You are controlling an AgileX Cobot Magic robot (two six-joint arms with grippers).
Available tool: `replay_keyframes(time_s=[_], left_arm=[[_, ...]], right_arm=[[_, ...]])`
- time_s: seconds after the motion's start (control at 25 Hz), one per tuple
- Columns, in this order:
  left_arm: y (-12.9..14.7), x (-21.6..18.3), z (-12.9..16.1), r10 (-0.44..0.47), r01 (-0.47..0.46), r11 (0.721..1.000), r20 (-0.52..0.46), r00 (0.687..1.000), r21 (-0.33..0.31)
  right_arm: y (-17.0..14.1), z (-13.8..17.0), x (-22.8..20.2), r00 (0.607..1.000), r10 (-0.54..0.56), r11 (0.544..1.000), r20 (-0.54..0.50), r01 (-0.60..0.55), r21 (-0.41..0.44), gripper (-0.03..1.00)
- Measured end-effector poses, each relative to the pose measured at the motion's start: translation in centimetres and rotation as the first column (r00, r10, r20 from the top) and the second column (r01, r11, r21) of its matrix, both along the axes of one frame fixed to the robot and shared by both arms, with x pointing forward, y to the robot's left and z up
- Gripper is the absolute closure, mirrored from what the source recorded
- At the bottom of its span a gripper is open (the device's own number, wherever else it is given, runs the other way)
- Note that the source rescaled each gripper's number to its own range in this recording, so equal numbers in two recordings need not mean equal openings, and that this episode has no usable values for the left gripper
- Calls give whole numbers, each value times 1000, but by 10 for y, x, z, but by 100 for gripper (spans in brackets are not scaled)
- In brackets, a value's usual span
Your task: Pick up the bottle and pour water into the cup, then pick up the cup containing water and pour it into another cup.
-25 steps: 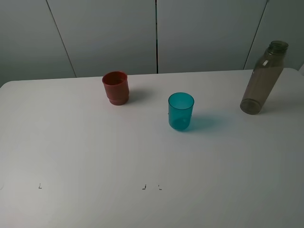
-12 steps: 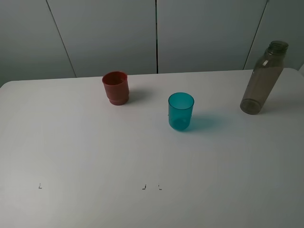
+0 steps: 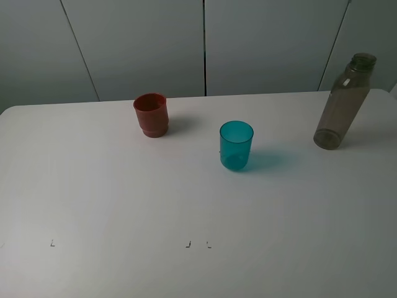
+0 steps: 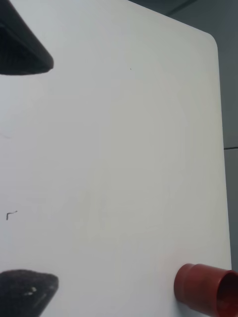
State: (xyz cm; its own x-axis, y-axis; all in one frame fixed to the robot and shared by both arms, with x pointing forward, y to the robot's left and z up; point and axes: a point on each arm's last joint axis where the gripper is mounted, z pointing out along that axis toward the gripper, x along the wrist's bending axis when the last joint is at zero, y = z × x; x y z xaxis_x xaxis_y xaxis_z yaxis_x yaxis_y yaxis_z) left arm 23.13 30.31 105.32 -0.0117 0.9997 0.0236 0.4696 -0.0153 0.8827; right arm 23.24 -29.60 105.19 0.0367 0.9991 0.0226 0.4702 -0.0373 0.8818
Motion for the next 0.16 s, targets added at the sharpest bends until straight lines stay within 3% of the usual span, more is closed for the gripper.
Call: replay_keyframes(time_s=[0.16], left_arm=[[0, 0, 0, 0, 0, 1000, 0, 1000, 0]], right_arm=[[0, 0, 0, 1000, 0, 1000, 0, 0, 0, -1]])
